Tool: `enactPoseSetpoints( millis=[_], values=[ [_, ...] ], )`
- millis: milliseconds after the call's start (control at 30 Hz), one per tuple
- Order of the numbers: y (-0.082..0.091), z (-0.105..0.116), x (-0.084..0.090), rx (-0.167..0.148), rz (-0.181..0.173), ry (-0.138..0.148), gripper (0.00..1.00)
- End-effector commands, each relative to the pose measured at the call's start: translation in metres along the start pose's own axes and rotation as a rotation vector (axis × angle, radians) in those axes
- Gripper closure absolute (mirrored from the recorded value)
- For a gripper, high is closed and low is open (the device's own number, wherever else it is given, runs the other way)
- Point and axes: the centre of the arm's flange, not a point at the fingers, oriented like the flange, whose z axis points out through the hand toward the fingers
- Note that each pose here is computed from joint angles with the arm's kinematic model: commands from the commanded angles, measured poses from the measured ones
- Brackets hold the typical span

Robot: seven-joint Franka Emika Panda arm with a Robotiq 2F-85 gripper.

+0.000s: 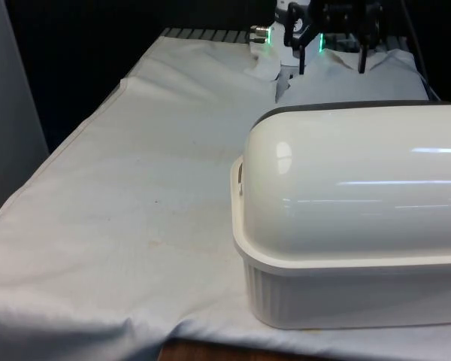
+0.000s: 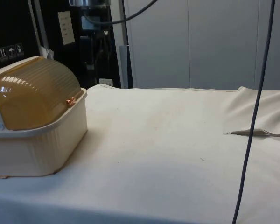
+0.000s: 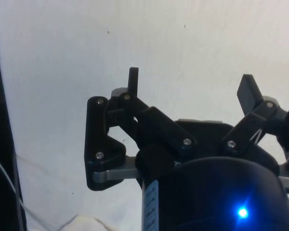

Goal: Open the lid, then close it.

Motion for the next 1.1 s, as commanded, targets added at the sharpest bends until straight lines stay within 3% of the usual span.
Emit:
enactPoseSetpoints(
  millis=[0, 100, 133, 200, 467, 1000, 1067],
  values=[
    [-0.001, 0.003, 0.001, -0.001, -0.004, 0.012, 0.0],
    [-0.003, 0.011, 0.001, -0.003, -0.01, 0.023, 0.0],
    [-0.002, 0.009, 0.001, -0.002, -0.007, 0.012, 0.0],
    [-0.003, 0.015, 0.002, -0.002, -0.012, 0.025, 0.0],
    [-0.002, 0.031, 0.004, -0.007, -0.011, 0.013, 0.0],
    [-0.002, 0.057, 0.019, -0.013, -0.015, 0.069, 0.0],
    [-0.002, 0.058, 0.02, -0.014, -0.015, 0.074, 0.04]
  ],
)
